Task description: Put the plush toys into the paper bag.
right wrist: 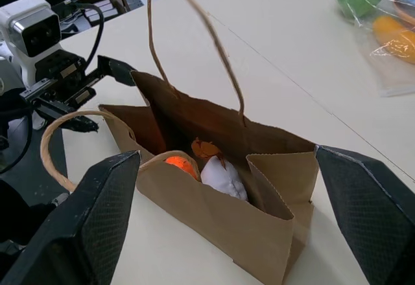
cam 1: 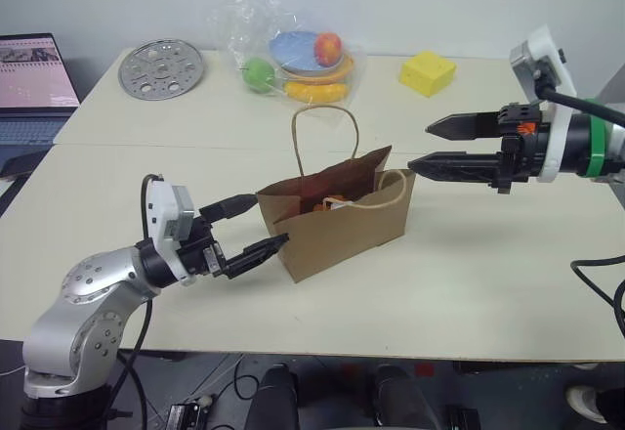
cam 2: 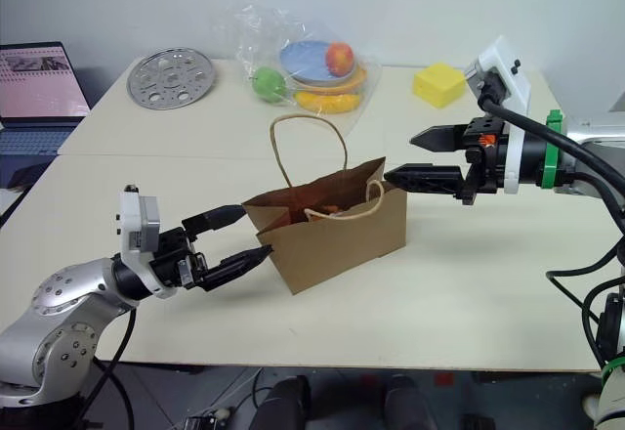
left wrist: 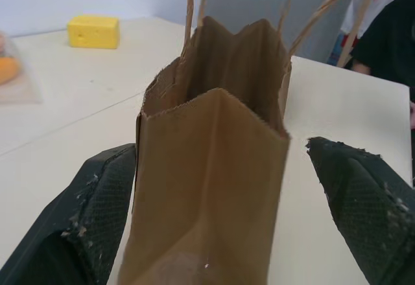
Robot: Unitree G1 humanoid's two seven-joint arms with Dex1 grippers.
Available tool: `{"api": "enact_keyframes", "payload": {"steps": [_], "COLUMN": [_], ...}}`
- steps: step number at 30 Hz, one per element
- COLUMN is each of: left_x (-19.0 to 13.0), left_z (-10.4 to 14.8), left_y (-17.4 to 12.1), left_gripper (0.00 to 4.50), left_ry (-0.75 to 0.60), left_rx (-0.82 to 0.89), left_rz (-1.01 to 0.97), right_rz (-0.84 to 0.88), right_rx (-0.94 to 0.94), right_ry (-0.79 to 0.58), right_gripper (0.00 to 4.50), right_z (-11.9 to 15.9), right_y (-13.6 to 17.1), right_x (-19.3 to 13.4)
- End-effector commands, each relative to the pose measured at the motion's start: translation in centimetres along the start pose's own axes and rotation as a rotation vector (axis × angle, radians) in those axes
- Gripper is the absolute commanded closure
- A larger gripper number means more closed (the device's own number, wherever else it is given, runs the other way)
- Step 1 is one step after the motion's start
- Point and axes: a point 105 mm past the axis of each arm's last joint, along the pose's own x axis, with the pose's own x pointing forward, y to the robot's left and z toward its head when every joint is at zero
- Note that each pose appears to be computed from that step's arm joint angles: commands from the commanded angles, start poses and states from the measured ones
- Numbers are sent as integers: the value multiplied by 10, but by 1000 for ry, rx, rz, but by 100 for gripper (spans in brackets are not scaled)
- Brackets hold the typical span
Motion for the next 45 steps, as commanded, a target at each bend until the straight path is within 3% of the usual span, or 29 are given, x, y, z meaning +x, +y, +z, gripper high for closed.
{"api": "enact_keyframes", "payload": {"steps": [1, 12, 15, 27, 28, 34, 38, 41, 45], "left_x": [3, 45, 47, 50, 50, 49, 52, 55, 58], "left_z": [4, -23, -24, -22, -22, -19, 11, 17, 3], "left_y": [0, 4, 1, 8, 8, 9, 28, 35, 28], "left_gripper": [0, 0, 60, 436, 447, 447, 447, 447, 447], "left_ry": [-23, -49, -65, -62, -62, -72, -115, -49, 19], "left_rx": [55, 109, 97, 108, 109, 99, 80, 129, 189], "left_rz": [15, -37, -72, -127, -132, -135, -166, -347, -590], "right_rz": [-3, 39, 130, 357, 348, 256, 157, 90, 76], "right_rx": [-45, -179, -291, -419, -433, -457, -456, -451, -446], "right_ry": [-37, -74, -55, -112, -109, -115, -102, -106, -80], "right_gripper": [2, 2, 0, 0, 0, 0, 0, 0, 0], "right_z": [12, 29, 30, 46, 45, 43, 43, 53, 58], "right_y": [4, 15, 33, 80, 80, 65, 45, 30, 27], "right_x": [-4, -3, -7, -4, -3, -3, -12, -30, -45]}}
